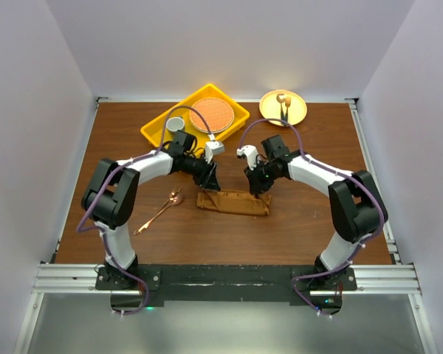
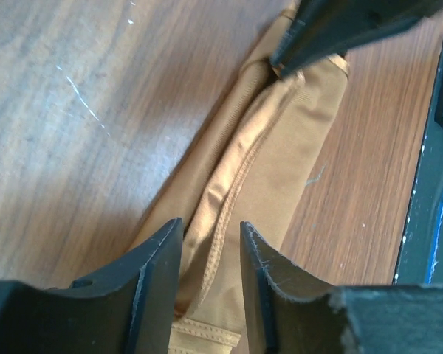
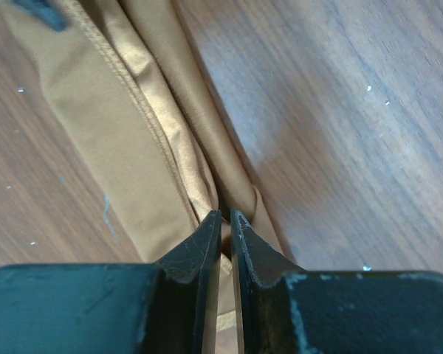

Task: Fold the napkin into a case and place the utensils inside
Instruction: Pick up the smaller rectangle-folded napkin from the center of the board.

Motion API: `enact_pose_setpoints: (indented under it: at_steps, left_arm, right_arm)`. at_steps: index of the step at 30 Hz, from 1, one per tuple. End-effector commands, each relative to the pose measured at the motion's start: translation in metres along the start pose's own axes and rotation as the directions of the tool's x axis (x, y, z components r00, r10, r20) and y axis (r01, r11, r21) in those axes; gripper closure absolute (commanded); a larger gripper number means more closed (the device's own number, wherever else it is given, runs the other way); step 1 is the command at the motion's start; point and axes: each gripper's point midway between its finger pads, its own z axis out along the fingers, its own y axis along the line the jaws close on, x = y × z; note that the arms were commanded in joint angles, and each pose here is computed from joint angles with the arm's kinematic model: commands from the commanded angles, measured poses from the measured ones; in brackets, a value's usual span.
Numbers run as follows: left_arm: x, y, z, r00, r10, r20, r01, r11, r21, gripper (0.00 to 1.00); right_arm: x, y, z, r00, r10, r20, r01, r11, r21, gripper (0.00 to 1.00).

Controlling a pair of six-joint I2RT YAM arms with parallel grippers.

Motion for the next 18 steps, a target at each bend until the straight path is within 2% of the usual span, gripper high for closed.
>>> enact_pose_setpoints:
  at_steps: [1, 5, 13, 17, 18]
  left_arm:
    - [-0.015, -0.018, -0.019, 0.978, 0.197, 0.069, -0.199, 0.980, 0.016, 0.59]
    - [0.000, -0.022, -0.015, 0.945, 0.328, 0.006, -0.328, 0.945, 0.011, 0.69]
    - [0.014, -0.040, 0.012, 0.912, 0.408, -0.046, -0.406, 0.912, 0.053, 0.74]
    - [0.010, -0.032, 0.023, 0.917, 0.395, -0.044, -0.395, 0.918, 0.028, 0.75]
    - [0.013, -0.029, 0.027, 0.922, 0.383, -0.052, -0.382, 0.924, 0.030, 0.76]
  right_arm:
    - [-0.006, -0.011, 0.004, 0.999, -0.039, 0.001, 0.039, 0.999, 0.035, 0.86]
    - [-0.012, -0.006, 0.002, 0.999, -0.036, 0.015, 0.036, 0.999, 0.008, 0.85]
    - [-0.048, 0.006, -0.012, 0.996, 0.008, 0.089, -0.004, 0.999, -0.049, 0.82]
    - [-0.056, 0.008, -0.013, 0.996, 0.008, 0.093, -0.001, 0.997, -0.081, 0.73]
    - [-0.056, 0.007, -0.013, 0.996, -0.005, 0.090, 0.012, 0.997, -0.082, 0.67]
